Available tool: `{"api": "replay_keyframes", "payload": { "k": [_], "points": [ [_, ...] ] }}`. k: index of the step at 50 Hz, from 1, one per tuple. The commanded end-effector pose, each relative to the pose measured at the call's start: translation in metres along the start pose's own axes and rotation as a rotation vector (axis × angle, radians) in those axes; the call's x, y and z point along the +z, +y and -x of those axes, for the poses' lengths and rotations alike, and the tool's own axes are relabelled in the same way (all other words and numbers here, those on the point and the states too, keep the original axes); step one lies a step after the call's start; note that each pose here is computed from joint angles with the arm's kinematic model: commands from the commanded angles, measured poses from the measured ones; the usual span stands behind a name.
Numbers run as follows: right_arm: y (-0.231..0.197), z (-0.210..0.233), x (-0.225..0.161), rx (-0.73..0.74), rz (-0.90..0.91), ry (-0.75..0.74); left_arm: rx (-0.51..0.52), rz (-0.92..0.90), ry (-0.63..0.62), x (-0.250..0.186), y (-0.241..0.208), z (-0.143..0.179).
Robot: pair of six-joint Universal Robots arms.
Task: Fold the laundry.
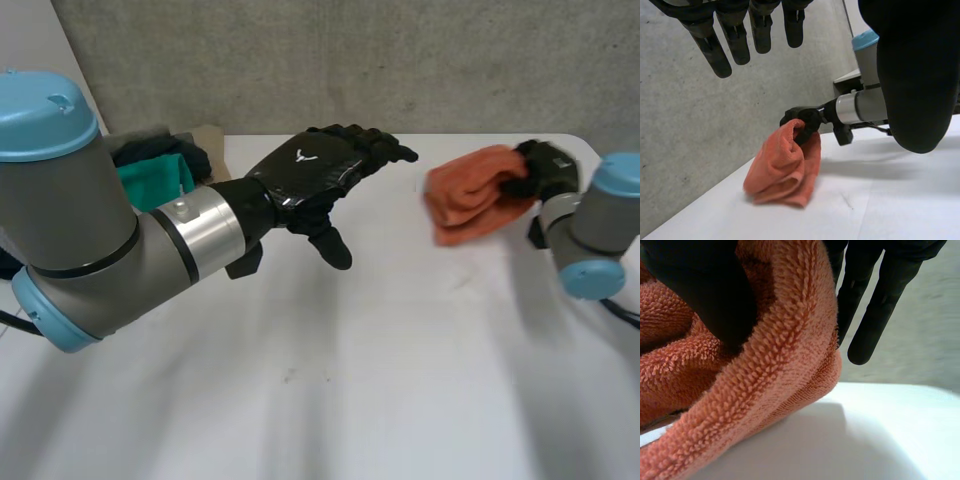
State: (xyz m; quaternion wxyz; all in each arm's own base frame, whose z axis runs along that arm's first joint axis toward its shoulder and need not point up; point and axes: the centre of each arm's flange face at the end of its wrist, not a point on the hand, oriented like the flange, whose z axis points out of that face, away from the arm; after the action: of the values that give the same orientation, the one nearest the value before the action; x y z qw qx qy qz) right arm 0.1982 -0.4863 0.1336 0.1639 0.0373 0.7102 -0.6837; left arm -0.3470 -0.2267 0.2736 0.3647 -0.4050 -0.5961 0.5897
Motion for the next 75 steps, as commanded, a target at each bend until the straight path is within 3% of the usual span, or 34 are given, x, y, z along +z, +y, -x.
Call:
{"api": "replay_keyframes", "payload": {
  "k": [1,5,12,25,33,39,46,50,54,59,63,65,70,75],
  "points": [
    [-0.020,-0.083,0.037,-0.083,-0.079,0.153,0.011,-0.016,0.042,0.004,-0.006,-0.017],
    [-0.037,-0.133,0.044,-0.120,-0.102,0.228,0.013,-0.018,0.067,0.005,-0.006,-0.027],
    [-0.052,-0.170,0.043,-0.131,-0.107,0.233,0.007,-0.010,0.069,0.006,-0.004,-0.034],
    [-0.045,-0.186,0.036,-0.140,-0.044,0.264,-0.006,0.000,0.059,0.006,-0.001,-0.033],
    [-0.061,-0.202,0.028,-0.479,-0.019,0.401,-0.013,0.008,0.059,0.004,0.000,-0.035],
    [-0.078,-0.187,0.029,-0.700,-0.064,0.379,-0.019,0.017,0.058,0.003,0.003,-0.035],
    [-0.102,-0.144,0.015,-0.756,-0.176,0.255,-0.020,0.017,0.051,0.002,0.003,-0.034],
    [-0.122,-0.094,-0.009,-0.844,-0.312,0.172,-0.004,-0.006,-0.020,0.000,-0.006,-0.024],
    [-0.125,-0.043,-0.035,-0.900,-0.395,0.068,0.031,-0.064,-0.206,-0.007,-0.026,0.008],
    [-0.095,-0.001,-0.075,-0.900,-0.333,-0.163,0.103,-0.169,-0.503,-0.024,-0.046,0.082],
    [-0.087,0.030,-0.118,-0.897,-0.282,-0.365,0.152,-0.165,-0.647,-0.041,-0.039,0.139],
    [-0.080,0.045,-0.144,-0.870,-0.209,-0.465,0.183,-0.117,-0.695,-0.045,-0.024,0.160],
    [-0.065,0.051,-0.173,-0.796,-0.027,-0.519,0.394,0.136,-0.808,-0.061,0.043,0.232],
    [-0.047,0.054,-0.192,-0.786,0.122,-0.550,0.503,0.310,-0.794,-0.061,0.101,0.258]
  ]
}}
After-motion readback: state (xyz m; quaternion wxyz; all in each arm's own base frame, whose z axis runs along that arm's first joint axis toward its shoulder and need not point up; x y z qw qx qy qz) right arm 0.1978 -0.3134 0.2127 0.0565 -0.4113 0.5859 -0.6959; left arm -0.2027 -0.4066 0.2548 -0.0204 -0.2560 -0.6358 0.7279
